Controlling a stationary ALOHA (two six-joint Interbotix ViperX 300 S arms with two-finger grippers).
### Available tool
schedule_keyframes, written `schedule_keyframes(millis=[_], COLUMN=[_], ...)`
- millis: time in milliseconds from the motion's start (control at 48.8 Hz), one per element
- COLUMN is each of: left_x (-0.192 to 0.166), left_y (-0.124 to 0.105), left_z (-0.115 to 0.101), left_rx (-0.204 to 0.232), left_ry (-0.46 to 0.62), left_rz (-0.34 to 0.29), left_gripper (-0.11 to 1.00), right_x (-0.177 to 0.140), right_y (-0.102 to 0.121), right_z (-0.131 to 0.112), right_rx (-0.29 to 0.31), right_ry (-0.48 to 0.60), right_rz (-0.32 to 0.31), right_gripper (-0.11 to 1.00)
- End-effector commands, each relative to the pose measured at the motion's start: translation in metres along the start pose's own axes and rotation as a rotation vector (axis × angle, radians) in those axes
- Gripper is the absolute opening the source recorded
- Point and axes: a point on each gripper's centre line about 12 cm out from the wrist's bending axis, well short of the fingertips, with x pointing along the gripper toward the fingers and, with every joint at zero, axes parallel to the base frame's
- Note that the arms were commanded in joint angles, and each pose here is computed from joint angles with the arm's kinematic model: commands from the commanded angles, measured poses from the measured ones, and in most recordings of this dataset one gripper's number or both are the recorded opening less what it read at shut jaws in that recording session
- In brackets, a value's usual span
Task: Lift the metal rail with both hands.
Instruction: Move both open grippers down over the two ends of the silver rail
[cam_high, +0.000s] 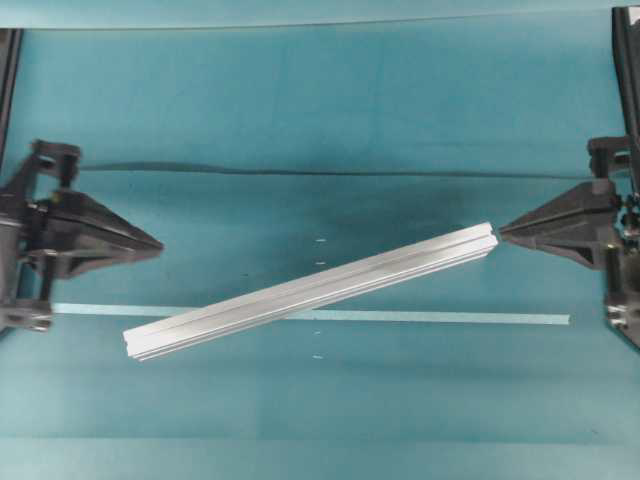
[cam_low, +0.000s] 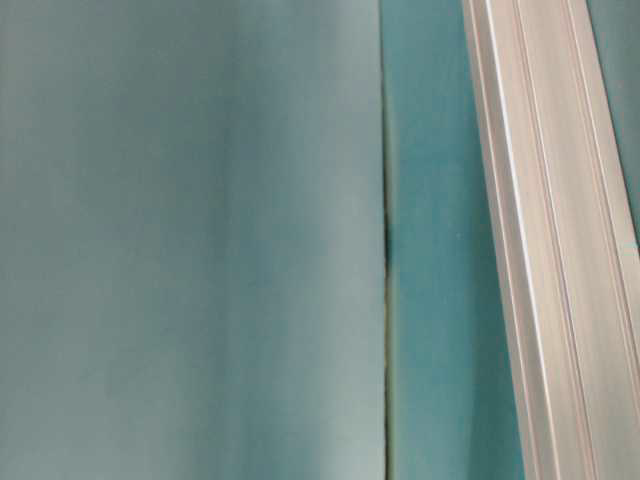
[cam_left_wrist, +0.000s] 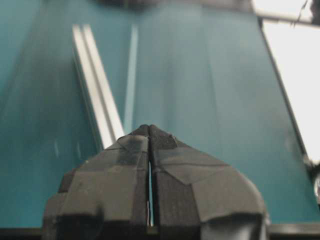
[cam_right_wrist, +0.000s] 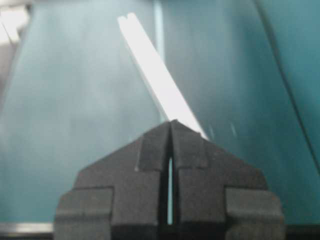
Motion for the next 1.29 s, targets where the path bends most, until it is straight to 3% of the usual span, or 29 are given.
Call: schedule_keyframes(millis=[0, 205, 389, 573, 799, 942, 1065, 1188, 1269], left_x=[0.01, 0.03, 0.048, 0.061, 0.069, 0.067, 0.067, 0.067, 0.067], left_y=[-0.004, -0.007, -0.01, -0.013, -0.014, -0.013, -0.013, -0.014, -0.013], left_z=[0.01, 0.008, 0.001, 0.0, 0.002, 0.0, -0.001, -0.001, -0.003], left_rx=[-0.033, -0.087, -0.13, -0.126, -0.121, -0.12, -0.119, -0.119, -0.119], left_ry=[0.081, 0.245, 0.401, 0.478, 0.502, 0.521, 0.532, 0.532, 0.538], left_rz=[0.011, 0.05, 0.093, 0.109, 0.118, 0.124, 0.126, 0.125, 0.128], left_gripper=[-0.04, -0.05, -0.05, -0.05, -0.05, -0.04, -0.02, 0.02, 0.11], right_x=[0.002, 0.022, 0.049, 0.078, 0.112, 0.128, 0.134, 0.134, 0.135], right_y=[0.0, -0.003, -0.005, -0.012, -0.04, -0.042, -0.041, -0.04, -0.04], right_z=[0.011, 0.014, 0.01, 0.017, 0.016, 0.01, 0.006, 0.007, 0.006], right_rx=[0.0, -0.04, -0.135, -0.251, -0.375, -0.441, -0.452, -0.449, -0.451], right_ry=[0.073, 0.289, 0.485, 0.603, 0.777, 0.828, 0.837, 0.833, 0.837], right_rz=[-0.018, -0.061, -0.061, -0.049, -0.022, 0.024, 0.048, 0.05, 0.05], right_gripper=[-0.01, -0.01, -0.01, -0.01, 0.0, 0.02, 0.07, 0.18, 0.33])
